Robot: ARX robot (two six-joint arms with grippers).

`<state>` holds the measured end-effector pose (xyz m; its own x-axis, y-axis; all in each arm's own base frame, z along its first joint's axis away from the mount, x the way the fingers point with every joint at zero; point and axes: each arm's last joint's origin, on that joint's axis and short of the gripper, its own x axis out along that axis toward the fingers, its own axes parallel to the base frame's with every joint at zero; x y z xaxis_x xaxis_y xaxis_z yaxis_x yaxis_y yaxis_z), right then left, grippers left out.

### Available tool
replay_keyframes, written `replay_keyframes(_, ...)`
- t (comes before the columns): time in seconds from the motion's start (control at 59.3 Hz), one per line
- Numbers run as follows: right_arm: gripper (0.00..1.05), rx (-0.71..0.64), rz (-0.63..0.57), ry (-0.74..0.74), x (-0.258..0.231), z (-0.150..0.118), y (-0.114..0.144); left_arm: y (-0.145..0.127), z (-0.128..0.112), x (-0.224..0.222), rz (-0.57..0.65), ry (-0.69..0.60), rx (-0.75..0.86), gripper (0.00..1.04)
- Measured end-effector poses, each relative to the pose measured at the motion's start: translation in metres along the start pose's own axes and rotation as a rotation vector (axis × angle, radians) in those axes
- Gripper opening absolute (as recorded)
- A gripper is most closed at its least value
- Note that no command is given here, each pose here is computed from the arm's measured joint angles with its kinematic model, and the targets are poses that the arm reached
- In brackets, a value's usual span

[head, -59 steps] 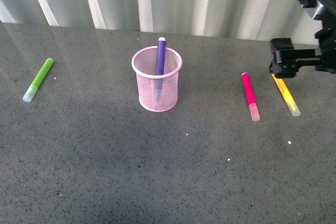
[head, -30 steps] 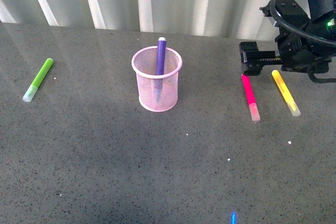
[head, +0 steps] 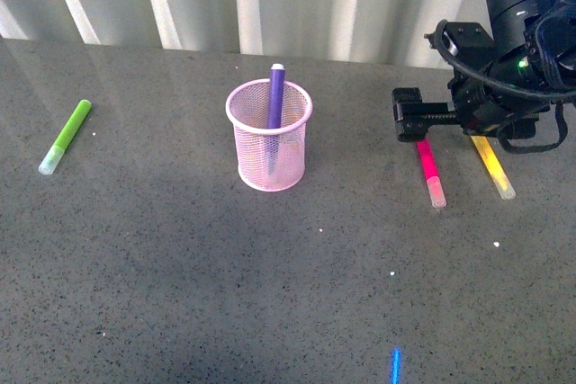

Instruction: Insert purple and pink pens into pink cup

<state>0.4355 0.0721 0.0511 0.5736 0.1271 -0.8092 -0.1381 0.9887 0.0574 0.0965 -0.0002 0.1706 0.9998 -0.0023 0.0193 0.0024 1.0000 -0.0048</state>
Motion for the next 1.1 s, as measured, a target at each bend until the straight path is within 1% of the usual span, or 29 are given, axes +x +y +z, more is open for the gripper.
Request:
replay_keyframes(0.455,0.98,-0.007,-0.014,0.024,0.018,-0.006,0.004,0.0,0.0,0.0,0.0,0.0,0.0,0.98)
replay_keyframes(0.742,0.97,-0.01,-0.013,0.032,0.019,-0.007,0.007,0.0,0.0,0.0,0.0,0.0,0.0,0.98)
replay_keyframes(0.793,0.91,-0.011,-0.015,0.033,0.019,-0.007,0.007,0.0,0.0,0.0,0.0,0.0,0.0,0.98)
replay_keyframes(0.877,0.77,-0.014,-0.013,0.035,0.02,-0.007,0.009,0.0,0.0,0.0,0.0,0.0,0.0,0.98)
replay_keyframes(0.911,0.74,-0.014,-0.012,0.035,0.02,-0.007,0.009,0.0,0.0,0.0,0.0,0.0,0.0,0.98)
replay_keyframes(0.995,0.6,-0.014,-0.003,0.036,0.02,-0.008,0.011,0.0,0.0,0.0,0.0,0.0,0.0,0.98)
replay_keyframes(1.029,0.56,-0.014,-0.002,0.037,0.02,-0.008,0.011,0.0,0.0,0.0,0.0,0.0,0.0,0.98)
replay_keyframes(1.096,0.44,-0.011,0.002,0.037,0.02,-0.008,0.012,0.0,0.0,0.0,0.0,0.0,0.0,0.98)
